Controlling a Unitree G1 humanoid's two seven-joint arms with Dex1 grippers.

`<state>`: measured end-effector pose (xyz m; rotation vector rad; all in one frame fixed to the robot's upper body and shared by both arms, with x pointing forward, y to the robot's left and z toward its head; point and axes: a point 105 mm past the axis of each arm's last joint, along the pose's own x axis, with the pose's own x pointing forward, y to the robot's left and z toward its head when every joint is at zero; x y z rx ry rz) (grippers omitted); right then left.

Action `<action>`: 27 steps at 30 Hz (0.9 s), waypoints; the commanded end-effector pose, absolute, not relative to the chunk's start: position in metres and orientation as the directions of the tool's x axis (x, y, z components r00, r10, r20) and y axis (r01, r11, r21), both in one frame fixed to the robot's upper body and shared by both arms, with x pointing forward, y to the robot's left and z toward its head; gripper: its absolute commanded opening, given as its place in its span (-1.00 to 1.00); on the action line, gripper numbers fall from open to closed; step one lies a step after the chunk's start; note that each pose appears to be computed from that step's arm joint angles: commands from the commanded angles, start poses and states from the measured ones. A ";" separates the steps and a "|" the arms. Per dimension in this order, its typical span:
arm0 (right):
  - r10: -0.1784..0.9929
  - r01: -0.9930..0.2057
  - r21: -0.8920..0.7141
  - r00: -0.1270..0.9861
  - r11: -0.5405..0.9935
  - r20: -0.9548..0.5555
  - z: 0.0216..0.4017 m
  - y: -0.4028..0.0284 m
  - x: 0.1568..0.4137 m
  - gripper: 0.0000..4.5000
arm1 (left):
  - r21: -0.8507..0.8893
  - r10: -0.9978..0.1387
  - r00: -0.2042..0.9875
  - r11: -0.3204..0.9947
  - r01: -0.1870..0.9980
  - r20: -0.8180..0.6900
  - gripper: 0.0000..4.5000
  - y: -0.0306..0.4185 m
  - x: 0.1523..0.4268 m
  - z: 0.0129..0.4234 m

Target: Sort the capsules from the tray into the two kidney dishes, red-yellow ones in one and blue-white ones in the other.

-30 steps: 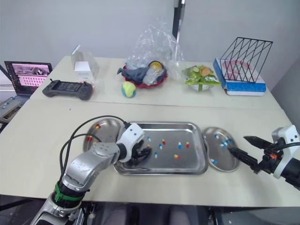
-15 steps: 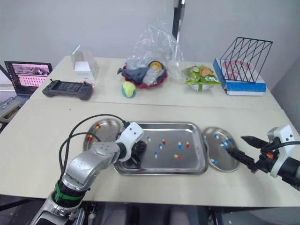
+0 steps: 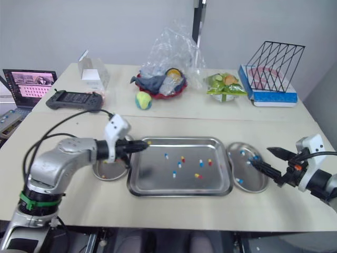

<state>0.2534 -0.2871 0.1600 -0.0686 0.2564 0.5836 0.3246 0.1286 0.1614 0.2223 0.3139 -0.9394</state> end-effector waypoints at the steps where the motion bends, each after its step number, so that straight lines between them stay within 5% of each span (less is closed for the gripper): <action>1: 0.549 -0.571 -0.040 0.804 0.820 -0.229 0.173 -0.286 0.257 1.00 | 0.158 -0.675 0.644 0.637 0.755 -0.360 -1.00 0.181 0.340 0.183; 10: 0.566 -0.590 -0.044 0.791 0.806 -0.232 0.176 -0.284 0.263 1.00 | 0.158 -0.536 0.668 0.707 0.689 -0.516 -1.00 0.240 0.337 0.153; 17: 0.566 -0.591 -0.047 0.789 0.805 -0.237 0.178 -0.286 0.264 1.00 | 0.150 -0.562 0.681 0.709 0.689 -0.470 0.06 0.242 0.337 0.161; 23: 0.541 -0.569 -0.060 0.806 0.820 -0.240 0.181 -0.303 0.269 1.00 | 0.217 -0.519 0.792 0.774 0.595 -0.322 0.94 0.288 0.341 0.195; 27: 0.481 -0.507 -0.074 0.847 0.859 -0.226 0.180 -0.327 0.272 1.00 | 0.256 -0.405 0.876 0.846 0.467 -0.262 0.99 0.332 0.340 0.200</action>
